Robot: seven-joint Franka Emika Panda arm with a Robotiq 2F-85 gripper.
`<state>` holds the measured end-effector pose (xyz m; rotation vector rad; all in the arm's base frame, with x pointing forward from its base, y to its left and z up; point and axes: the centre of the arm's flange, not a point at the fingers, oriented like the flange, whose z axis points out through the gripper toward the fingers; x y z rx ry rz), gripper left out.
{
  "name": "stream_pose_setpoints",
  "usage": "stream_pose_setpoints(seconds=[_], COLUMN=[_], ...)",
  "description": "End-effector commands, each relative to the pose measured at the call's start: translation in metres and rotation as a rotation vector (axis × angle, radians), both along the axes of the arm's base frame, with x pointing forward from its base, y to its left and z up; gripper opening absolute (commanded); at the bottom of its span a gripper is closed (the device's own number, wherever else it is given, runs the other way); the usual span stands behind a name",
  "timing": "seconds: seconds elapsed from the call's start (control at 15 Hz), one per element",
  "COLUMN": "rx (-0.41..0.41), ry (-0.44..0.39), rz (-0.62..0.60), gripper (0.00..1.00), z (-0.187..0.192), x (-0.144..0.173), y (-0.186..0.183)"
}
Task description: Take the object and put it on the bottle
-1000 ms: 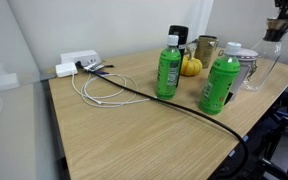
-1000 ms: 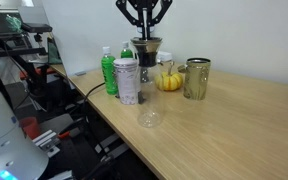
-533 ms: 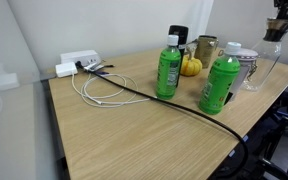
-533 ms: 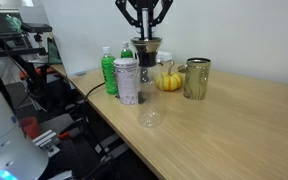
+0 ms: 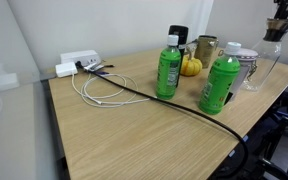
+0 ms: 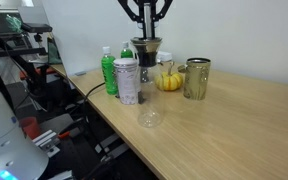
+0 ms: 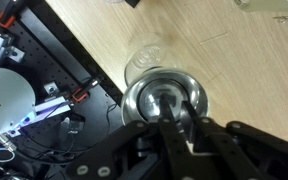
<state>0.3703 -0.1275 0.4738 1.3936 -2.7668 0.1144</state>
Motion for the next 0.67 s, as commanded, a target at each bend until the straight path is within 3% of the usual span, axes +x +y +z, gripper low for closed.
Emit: stream_pose_setpoints(seconds=[0.0,0.6], rx=[0.005,-0.013], ry=[-0.043,-0.112], rz=[0.0,0.0], gripper=[0.0,0.0], z=[0.012,0.047], x=[0.004,0.009], y=[-0.004,-0.006])
